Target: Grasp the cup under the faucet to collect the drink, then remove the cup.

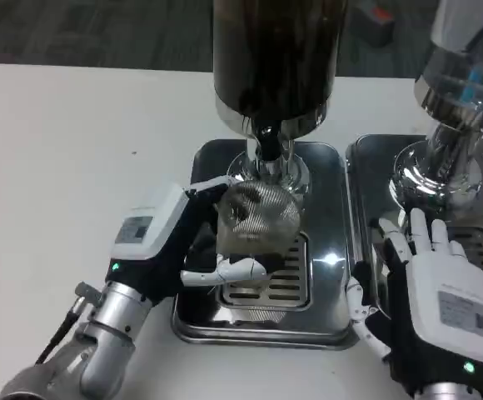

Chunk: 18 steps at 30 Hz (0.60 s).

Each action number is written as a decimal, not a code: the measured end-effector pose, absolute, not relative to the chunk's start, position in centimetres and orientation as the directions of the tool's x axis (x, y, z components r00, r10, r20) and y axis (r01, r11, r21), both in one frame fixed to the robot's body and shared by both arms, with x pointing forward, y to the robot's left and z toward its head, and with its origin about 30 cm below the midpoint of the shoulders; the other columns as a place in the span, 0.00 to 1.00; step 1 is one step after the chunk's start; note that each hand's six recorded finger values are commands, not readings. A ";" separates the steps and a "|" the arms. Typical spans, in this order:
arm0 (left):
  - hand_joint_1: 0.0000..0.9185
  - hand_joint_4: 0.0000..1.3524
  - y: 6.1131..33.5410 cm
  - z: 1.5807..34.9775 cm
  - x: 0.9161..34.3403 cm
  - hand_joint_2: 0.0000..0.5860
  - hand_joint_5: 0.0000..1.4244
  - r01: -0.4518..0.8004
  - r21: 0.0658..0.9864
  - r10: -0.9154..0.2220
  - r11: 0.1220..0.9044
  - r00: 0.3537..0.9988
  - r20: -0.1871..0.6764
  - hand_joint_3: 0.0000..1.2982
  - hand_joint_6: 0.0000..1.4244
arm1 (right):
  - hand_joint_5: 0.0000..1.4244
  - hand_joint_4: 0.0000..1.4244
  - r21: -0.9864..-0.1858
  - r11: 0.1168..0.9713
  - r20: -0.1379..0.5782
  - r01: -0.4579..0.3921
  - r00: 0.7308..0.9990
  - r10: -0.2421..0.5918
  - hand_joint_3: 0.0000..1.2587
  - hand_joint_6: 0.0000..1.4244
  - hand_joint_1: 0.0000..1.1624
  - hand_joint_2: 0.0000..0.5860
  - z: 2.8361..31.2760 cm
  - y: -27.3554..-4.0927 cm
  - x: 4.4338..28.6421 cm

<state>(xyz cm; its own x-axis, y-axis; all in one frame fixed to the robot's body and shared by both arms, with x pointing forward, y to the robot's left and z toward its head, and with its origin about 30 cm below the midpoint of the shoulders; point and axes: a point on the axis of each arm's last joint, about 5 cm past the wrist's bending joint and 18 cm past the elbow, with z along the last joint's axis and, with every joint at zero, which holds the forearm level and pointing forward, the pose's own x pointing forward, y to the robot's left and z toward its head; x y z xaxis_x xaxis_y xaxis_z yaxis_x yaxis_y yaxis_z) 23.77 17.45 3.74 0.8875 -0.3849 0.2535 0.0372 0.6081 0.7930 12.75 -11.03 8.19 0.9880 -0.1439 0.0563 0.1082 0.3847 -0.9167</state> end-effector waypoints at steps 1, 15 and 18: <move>0.29 0.41 17.4 3.7 23.8 0.14 0.51 0.036 0.794 -0.383 0.607 0.888 0.253 0.37 0.45 | 0.00 0.00 -0.917 0.385 0.055 0.108 0.988 -0.144 0.14 0.05 0.27 0.98 8.2 -11.0 12.7; 0.12 0.21 17.3 3.7 24.0 0.09 0.34 0.075 0.817 -0.405 0.571 0.892 0.201 0.19 0.22 | 0.00 0.00 -0.913 0.391 0.055 0.116 0.985 -0.163 0.12 0.05 0.28 0.98 8.2 -11.0 12.7; 0.03 0.14 17.4 3.9 24.2 0.06 0.30 0.082 0.824 -0.414 0.560 0.890 0.193 0.13 0.18 | 0.00 0.00 -0.912 0.392 0.056 0.117 0.985 -0.164 0.12 0.05 0.28 0.98 8.2 -11.0 12.8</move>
<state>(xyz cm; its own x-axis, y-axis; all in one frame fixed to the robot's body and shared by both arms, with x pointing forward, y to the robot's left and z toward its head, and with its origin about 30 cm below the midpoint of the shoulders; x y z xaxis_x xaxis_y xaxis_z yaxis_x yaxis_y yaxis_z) 24.22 17.41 3.86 0.8897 -0.4138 0.1928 0.0821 0.5604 0.8241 12.77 -10.97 8.18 0.9849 -0.1640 0.0558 0.1170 0.3923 -0.9124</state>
